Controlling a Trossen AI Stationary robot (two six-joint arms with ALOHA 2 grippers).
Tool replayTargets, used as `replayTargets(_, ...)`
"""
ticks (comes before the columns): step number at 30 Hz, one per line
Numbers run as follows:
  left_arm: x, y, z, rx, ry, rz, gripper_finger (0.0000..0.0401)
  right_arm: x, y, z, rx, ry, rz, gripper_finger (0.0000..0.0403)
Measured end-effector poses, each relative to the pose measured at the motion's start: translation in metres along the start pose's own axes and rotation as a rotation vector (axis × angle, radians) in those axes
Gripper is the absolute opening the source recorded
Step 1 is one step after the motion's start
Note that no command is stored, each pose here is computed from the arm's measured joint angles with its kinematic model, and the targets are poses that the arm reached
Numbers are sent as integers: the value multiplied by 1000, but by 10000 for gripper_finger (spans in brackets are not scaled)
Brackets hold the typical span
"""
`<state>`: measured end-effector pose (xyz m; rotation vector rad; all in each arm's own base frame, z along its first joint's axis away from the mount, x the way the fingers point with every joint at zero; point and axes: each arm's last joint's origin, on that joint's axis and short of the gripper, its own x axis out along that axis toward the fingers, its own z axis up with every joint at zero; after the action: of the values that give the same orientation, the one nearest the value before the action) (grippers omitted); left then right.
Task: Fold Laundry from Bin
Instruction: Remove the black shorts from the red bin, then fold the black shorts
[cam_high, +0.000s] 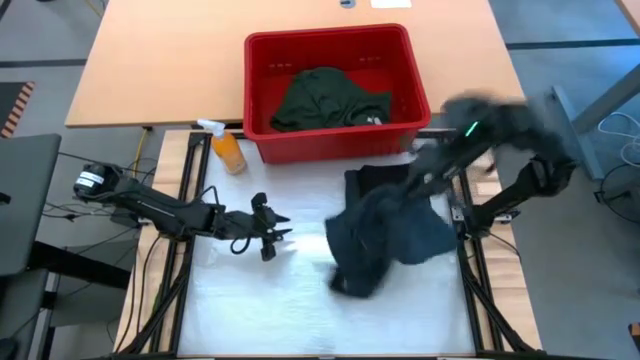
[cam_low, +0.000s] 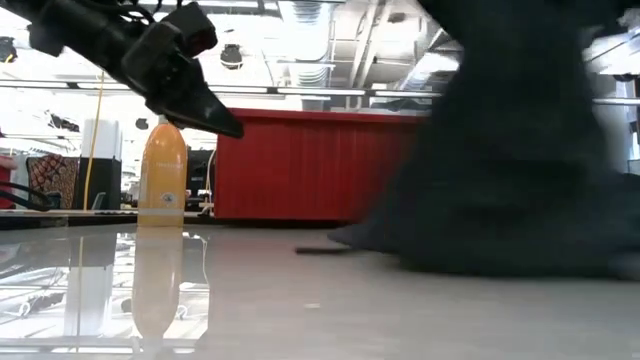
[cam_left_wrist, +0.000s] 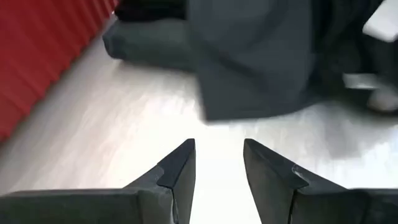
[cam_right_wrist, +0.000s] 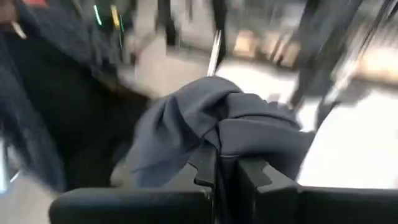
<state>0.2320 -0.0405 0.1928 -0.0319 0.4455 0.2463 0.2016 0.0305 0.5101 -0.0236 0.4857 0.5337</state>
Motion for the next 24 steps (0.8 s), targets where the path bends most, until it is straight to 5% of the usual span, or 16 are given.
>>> replayTargets(5,-7,-13,-1,-47,-30,11,125,56,13,-68,188,179,15,41)
replayTargets(10,-4,-44,8,-151,-211,-191,125,79,28,-139,312,125,-109,41)
replayTargets(13,13,-66,1,-141,-276,-255,125,80,32,-176,418,84,-221,41)
replayTargets(17,51,-93,-1,-120,-266,-291,125,77,45,-220,571,125,-233,41)
replayTargets(21,95,-119,16,16,-209,-393,125,73,56,-244,671,153,-225,41)
replayTargets(24,121,-139,36,267,-133,-448,125,67,59,-252,664,159,-291,43)
